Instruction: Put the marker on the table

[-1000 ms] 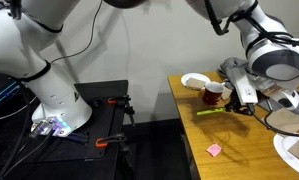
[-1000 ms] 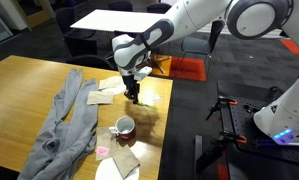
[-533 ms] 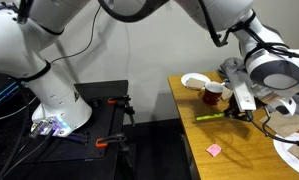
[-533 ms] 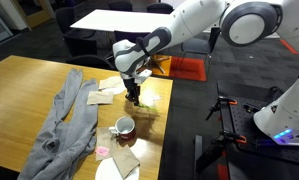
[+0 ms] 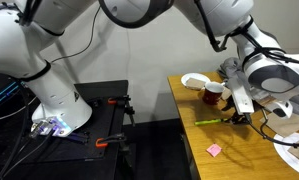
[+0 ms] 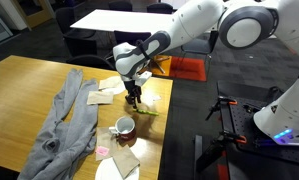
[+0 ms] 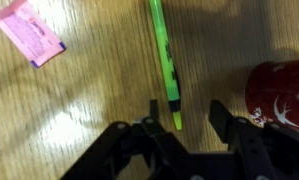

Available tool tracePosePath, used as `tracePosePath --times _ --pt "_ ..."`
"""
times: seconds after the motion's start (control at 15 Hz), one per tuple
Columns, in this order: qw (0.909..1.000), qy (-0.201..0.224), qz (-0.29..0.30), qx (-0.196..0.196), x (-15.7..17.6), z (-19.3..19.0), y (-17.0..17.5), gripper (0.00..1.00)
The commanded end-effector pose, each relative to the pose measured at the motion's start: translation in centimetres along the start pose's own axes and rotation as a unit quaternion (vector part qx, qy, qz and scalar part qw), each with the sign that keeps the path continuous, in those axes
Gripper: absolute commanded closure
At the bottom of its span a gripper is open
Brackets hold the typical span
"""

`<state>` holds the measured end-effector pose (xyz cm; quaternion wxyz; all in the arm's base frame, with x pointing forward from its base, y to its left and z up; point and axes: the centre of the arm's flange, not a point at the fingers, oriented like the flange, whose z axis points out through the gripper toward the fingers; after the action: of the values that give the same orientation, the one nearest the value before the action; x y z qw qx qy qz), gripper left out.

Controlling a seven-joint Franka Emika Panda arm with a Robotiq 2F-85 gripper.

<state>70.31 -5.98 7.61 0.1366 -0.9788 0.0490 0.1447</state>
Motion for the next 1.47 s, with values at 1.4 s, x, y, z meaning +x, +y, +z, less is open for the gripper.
tracePosePath --times 1.4 --pt "0.9866 0.127 0.021 -0.100 -14.3 -15.3 -10.8 0.00"
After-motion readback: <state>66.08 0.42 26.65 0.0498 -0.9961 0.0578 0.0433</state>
